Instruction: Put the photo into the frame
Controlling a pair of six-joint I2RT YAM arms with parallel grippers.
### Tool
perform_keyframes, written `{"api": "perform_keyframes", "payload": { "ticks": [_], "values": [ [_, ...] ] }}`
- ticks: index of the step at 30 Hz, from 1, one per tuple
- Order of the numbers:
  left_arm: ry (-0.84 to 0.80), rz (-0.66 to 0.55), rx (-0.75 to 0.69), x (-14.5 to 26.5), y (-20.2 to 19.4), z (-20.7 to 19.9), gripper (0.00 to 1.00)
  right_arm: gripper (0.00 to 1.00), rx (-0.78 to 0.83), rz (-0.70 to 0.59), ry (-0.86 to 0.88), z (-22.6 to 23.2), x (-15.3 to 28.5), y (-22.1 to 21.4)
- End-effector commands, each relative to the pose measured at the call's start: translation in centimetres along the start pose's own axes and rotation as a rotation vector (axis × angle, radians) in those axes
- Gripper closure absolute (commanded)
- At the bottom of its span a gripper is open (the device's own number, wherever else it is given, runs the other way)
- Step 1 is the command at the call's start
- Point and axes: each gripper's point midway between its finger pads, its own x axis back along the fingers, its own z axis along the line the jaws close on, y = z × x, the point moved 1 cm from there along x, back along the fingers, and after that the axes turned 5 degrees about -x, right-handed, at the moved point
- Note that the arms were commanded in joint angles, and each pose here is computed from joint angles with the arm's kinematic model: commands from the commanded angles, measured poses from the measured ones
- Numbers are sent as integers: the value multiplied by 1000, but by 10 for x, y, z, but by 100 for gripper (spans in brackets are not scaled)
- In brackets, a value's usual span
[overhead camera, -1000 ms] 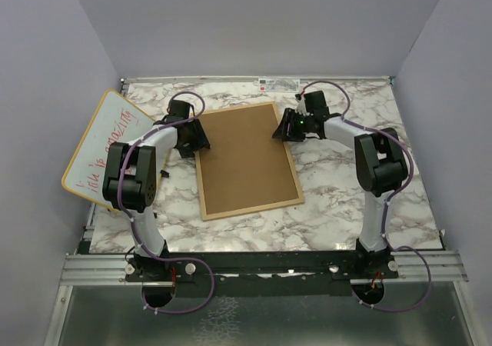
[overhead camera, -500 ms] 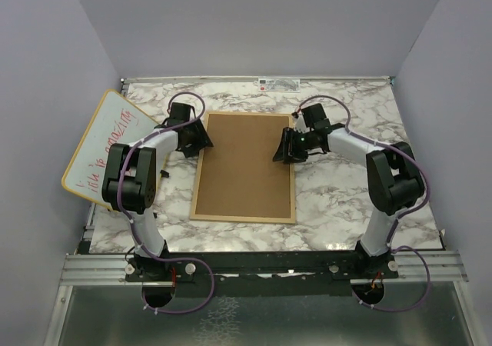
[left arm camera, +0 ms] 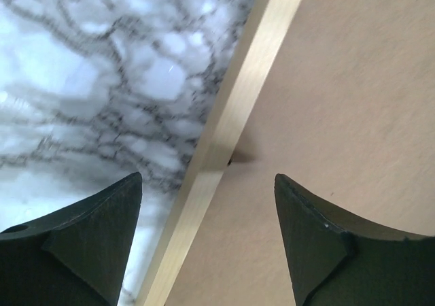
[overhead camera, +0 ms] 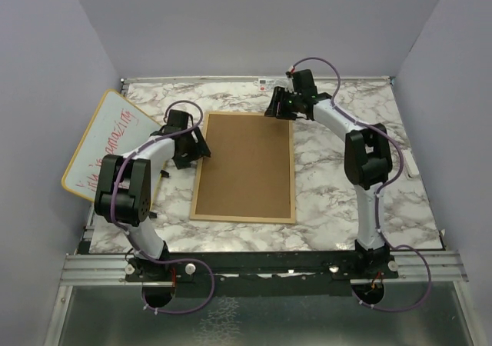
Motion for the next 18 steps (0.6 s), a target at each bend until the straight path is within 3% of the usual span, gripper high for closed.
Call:
{"api": "perform_keyframes", "payload": {
  "ticks": [1,10,18],
  "values": [
    [80,47,26,18,-25,18,20,44,85,-70,-87,-21,-26,22],
    [171,83,100,46,-52,38,11,44,270,-108,-130,-40,-45,34],
    [176,161,176,59,-84,43,8,44,326,30,-92,-53,-65,3]
  ]
}}
